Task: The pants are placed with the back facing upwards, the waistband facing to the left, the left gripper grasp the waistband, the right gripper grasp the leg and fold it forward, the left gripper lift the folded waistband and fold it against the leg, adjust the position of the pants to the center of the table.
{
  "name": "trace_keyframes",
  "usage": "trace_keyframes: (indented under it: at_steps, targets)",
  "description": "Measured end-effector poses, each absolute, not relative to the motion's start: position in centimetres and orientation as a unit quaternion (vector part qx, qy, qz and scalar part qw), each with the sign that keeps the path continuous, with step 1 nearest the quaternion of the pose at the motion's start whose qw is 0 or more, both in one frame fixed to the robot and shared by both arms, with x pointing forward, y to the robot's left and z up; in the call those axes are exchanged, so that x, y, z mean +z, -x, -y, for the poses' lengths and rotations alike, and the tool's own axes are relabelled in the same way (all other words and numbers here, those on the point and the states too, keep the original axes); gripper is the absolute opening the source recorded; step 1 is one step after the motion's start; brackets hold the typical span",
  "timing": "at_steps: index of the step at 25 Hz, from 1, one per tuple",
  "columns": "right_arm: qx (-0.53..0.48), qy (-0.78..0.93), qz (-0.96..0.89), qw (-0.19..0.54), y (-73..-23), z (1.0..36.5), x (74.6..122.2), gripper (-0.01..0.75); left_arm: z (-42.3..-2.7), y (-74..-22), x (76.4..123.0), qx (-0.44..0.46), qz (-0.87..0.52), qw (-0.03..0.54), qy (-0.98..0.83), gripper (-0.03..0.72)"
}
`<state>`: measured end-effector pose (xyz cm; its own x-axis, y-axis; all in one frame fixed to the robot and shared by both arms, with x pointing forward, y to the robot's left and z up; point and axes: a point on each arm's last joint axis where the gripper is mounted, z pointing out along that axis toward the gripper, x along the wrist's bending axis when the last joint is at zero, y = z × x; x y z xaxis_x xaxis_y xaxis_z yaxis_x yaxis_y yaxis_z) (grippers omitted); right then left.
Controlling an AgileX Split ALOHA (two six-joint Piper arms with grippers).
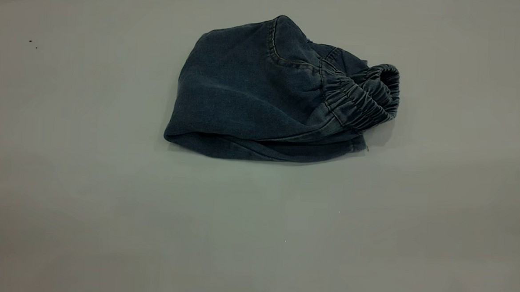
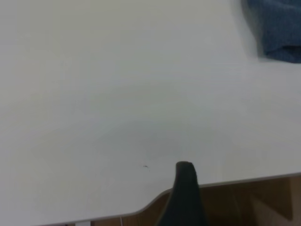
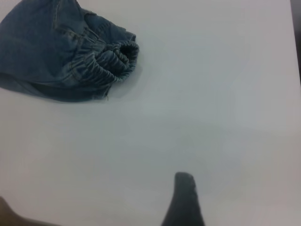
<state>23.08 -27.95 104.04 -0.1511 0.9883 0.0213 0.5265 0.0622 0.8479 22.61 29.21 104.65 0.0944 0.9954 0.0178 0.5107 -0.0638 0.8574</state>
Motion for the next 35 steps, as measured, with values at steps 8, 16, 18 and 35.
trace_keyframes:
  at_steps: [8, 16, 18, 35]
  targets:
    - [0.348, -0.64, -0.6, 0.33, -23.2, 29.3, 103.9, 0.477, -29.2, -22.6, 104.6, 0.337, -0.582, 0.359, -0.647, 0.547]
    - [0.347, -0.644, -0.595, 0.333, -23.2, 29.4, 103.9, 0.477, -29.2, -22.6, 104.6, 0.337, -0.582, 0.359, -0.647, 0.547]
    - [0.349, -0.642, -0.597, 0.332, -23.2, 29.3, 103.9, 0.477, -29.2, -22.6, 104.6, 0.337, -0.582, 0.359, -0.647, 0.547]
    - [0.351, -0.641, -0.597, 0.33, -23.2, 29.2, 103.9, 0.477, -29.2, -22.6, 104.6, 0.337, -0.582, 0.359, -0.647, 0.547]
